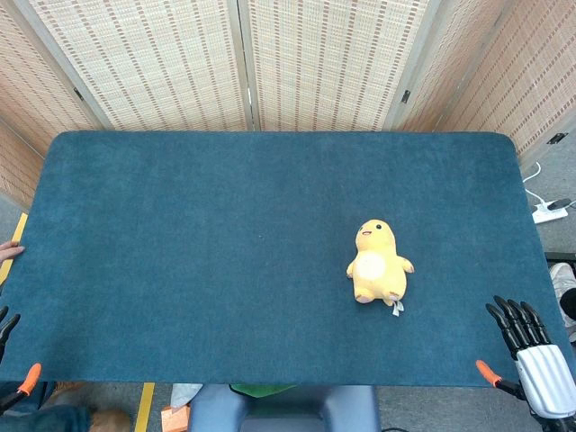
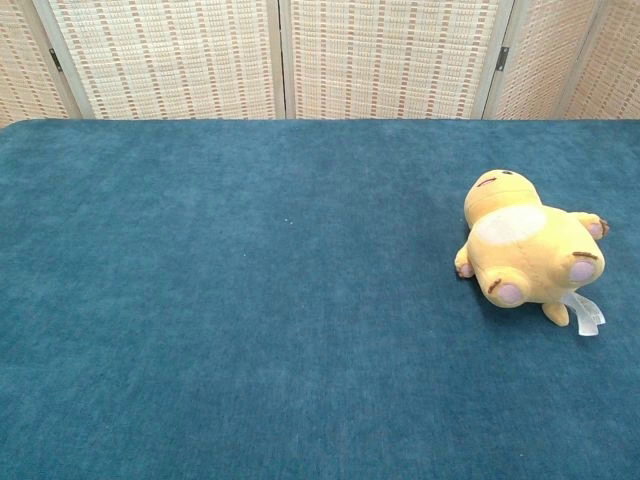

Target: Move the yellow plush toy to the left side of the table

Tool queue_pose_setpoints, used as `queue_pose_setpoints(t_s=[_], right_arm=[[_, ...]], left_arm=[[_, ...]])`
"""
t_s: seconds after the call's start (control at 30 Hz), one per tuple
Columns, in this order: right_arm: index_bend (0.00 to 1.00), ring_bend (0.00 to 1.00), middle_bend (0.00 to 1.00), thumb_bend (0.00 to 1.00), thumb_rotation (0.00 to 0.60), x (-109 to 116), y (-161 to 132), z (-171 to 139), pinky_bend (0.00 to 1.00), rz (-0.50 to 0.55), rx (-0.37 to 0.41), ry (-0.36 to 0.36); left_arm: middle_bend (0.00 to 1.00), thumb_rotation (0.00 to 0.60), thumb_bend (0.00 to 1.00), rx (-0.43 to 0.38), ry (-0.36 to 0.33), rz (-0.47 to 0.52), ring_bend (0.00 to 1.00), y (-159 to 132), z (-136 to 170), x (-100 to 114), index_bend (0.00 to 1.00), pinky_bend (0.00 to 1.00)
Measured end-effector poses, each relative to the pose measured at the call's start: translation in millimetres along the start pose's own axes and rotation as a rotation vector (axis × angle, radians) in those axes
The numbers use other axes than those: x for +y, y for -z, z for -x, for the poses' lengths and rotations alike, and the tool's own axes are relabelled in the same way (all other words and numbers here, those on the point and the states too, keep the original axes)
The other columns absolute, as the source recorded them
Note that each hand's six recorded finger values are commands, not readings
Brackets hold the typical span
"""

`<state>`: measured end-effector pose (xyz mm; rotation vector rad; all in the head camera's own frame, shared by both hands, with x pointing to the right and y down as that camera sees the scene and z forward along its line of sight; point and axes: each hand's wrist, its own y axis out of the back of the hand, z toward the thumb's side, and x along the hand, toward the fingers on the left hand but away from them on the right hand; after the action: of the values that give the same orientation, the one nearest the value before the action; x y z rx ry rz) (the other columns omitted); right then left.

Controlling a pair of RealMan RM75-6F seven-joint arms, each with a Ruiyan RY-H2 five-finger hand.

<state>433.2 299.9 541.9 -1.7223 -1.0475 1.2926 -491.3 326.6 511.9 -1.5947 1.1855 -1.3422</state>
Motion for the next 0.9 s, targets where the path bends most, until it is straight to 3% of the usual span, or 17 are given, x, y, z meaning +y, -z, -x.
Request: queue_pose_setpoints(t_s=[0.23,0.4,0.6,0.9], right_arm=[[0.00,0.00,0.00,0.17,0.600,-7,2,3,0.00,-0.013,-0.010,-0.040],[0.00,0.00,0.00,0.17,0.600,-13,-7,23,0.00,-0.047,0.041,-0.082],[0.00,0.00,0.00,0.17,0.600,-26,-34,79,0.00,-0.096,0.137,-0.162],[0.00,0.00,0.00,0.18,0.600,-73,-83,175,0.00,-0.189,0.227,-0.354]], left_arm=[[0.05,0.600,0.35,-0.010,-0.002,-0.003,0.04,-3,-3,0,0.00,0.18],[0.05,0.600,0.35,-0.019,0.004,-0.002,0.04,-4,-6,-1,0.00,0.18],[0.05,0.600,0.35,-0.007,0.009,0.003,0.04,0,-9,2,0.00,0.18],[0.05,0.600,0.35,0.016,0.021,0.028,0.04,9,-7,4,0.00,0.18]])
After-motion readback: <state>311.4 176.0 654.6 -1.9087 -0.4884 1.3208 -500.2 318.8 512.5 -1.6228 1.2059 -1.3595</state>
